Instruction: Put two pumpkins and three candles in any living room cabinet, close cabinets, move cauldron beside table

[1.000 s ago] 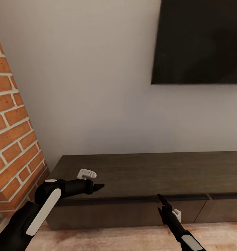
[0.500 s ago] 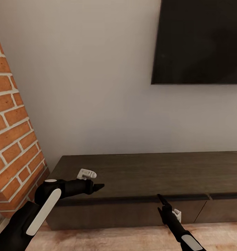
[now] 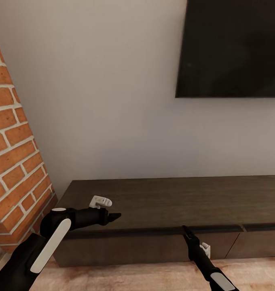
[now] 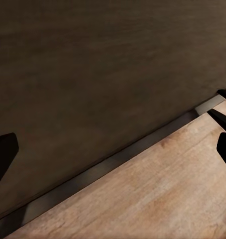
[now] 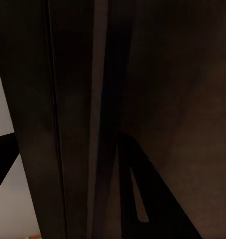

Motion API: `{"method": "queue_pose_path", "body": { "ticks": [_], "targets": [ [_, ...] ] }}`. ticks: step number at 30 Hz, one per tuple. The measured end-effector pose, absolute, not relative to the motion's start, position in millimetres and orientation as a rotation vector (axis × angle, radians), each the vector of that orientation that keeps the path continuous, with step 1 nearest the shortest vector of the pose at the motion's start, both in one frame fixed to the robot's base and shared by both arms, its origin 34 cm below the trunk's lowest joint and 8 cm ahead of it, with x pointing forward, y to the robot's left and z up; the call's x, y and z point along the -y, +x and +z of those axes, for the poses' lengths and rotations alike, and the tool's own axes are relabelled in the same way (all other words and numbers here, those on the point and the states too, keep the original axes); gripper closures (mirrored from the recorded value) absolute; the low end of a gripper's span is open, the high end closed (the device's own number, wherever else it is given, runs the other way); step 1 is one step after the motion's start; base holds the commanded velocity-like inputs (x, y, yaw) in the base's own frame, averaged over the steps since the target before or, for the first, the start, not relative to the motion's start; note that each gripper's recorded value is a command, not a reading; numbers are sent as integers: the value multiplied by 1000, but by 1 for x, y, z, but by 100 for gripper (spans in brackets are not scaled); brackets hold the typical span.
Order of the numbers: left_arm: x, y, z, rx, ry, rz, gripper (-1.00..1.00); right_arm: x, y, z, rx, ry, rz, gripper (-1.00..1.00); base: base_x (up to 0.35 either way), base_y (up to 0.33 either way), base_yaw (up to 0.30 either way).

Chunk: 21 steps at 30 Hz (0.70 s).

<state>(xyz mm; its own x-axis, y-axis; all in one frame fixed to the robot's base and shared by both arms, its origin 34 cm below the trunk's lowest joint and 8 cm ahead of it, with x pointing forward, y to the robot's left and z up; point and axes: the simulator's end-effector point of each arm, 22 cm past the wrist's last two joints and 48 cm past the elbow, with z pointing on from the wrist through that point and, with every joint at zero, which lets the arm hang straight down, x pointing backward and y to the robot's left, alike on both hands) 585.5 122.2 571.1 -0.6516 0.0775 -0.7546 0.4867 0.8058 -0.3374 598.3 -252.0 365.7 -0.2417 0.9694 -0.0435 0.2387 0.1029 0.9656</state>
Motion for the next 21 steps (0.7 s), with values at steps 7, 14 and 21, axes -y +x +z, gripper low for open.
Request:
{"method": "queue_pose_path", "body": {
  "ticks": [7,14,21],
  "targets": [
    [-122,586,571,-2214,414,-678,-100,252,598,366,-1609,1214,1194,100,0,0,0],
    [-122,585,571,-2214,415,-678,-100,252,598,366,-1612,1210,1195,100,-12,0,0],
    [-121,585,571,-2215,417,-679,-100,252,598,366,-1613,1208,1197,100,-16,0,0]
  ]
}}
